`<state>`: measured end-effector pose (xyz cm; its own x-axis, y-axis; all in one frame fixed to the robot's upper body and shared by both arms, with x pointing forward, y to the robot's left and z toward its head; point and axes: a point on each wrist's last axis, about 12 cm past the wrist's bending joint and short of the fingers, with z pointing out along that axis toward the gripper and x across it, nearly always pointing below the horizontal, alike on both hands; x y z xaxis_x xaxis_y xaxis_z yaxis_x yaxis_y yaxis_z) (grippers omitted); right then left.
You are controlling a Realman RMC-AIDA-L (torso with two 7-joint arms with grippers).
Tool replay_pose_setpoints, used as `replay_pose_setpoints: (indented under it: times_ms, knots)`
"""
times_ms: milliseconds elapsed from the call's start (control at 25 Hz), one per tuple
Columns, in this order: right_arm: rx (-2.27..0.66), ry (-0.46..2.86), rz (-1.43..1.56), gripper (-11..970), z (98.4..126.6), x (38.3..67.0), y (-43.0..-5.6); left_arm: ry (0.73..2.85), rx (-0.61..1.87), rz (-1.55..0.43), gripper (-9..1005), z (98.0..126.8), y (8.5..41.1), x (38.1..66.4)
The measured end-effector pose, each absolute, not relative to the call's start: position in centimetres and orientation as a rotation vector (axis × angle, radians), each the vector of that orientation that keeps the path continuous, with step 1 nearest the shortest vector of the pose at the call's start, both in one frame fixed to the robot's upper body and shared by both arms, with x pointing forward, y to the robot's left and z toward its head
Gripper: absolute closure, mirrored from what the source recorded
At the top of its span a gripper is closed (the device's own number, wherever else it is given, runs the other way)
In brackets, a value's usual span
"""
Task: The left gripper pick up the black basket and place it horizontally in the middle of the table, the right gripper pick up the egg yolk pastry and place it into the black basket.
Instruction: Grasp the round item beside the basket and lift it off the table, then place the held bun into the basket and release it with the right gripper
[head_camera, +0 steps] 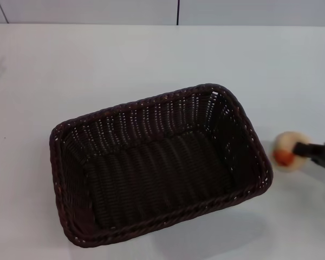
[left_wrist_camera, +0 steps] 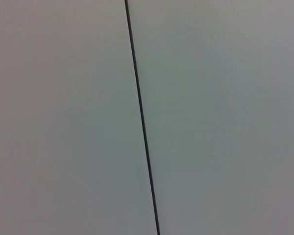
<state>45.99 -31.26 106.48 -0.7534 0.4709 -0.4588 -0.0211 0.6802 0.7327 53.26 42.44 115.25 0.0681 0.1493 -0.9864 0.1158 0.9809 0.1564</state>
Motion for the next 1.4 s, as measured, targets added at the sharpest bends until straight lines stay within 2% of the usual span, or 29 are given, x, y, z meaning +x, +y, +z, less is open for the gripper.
replay_pose_setpoints:
  times_ms: [280, 320, 480, 720, 1000, 1080, 1400]
  knots:
    - [0.306, 2.23, 0.749, 918, 109.4, 44.6, -33.9, 1.502, 0.217, 0.02, 223, 115.4, 42.3, 53.3]
    - [0.306, 2.23, 0.749, 918, 109.4, 44.6, -33.9, 1.502, 0.217, 0.02, 223, 115.4, 42.3, 53.3]
    - [0.24, 2.214, 0.595, 920, 112.3, 44.9, -34.5, 1.505, 0.207, 0.016, 223, 115.5, 42.4, 52.9]
    - [0.178, 2.188, 0.515, 923, 114.2, 45.5, -34.7, 1.507, 0.195, 0.02, 223, 115.5, 42.7, 52.4]
    - [-0.019, 2.115, 0.373, 924, 117.7, 47.7, -33.3, 1.517, 0.175, 0.002, 223, 115.4, 42.9, 52.1]
    - [-0.112, 2.067, 0.328, 925, 119.6, 49.1, -32.2, 1.52, 0.175, -0.004, 223, 115.3, 42.8, 52.0]
    - [-0.288, 1.991, 0.311, 924, 121.8, 52.3, -28.9, 1.529, 0.17, -0.024, 223, 115.0, 42.6, 51.8]
